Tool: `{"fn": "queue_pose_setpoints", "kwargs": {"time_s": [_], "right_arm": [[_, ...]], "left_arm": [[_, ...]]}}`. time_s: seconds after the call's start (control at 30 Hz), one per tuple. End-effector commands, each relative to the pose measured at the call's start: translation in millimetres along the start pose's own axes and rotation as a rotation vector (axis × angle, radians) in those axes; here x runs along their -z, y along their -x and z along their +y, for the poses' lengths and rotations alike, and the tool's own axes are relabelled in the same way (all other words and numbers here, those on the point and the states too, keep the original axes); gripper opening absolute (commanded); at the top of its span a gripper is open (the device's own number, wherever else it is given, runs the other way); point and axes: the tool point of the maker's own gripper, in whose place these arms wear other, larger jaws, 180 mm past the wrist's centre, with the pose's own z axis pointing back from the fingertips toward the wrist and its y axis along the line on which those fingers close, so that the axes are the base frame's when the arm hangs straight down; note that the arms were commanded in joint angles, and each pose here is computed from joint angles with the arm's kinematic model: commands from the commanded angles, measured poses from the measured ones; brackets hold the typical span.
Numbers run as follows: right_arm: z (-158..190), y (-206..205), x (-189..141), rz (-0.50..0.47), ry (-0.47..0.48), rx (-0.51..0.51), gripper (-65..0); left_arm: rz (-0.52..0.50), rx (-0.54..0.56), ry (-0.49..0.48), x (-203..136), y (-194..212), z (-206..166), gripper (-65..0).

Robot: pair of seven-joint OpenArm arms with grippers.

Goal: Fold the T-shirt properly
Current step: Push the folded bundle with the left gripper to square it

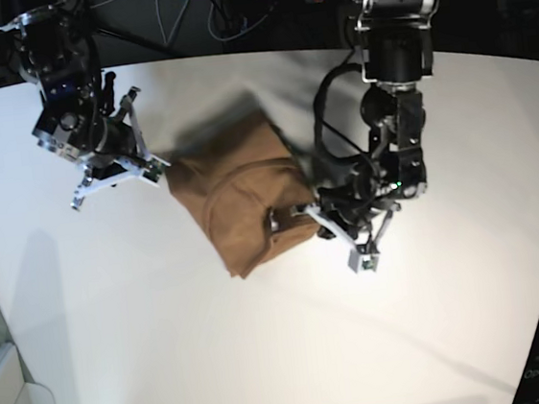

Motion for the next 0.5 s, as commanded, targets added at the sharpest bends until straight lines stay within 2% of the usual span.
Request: {"fn": "queue_pose_setpoints", "kwargs": {"time_s": [0.0, 0.2, 0.47], "right_arm": [[-7.9, -2.6, -4.1, -0.017, 0.025, 0.008, -57.7], [10.0, 2.5, -4.6, -0.013, -0.005, 0.050, -57.7], [23.9, 5.7, -4.6, -0.018, -0.032, 0.058, -57.7]], "left_arm": [[0.057, 0.012, 0.000, 5.7, 8.5, -6.2, -63.0], [0.020, -0.005, 0.058, 35.3, -4.8, -33.9, -63.0], [-0.036, 0.000, 0.050, 39.4, -30.6, -28.8, -63.0]]}}
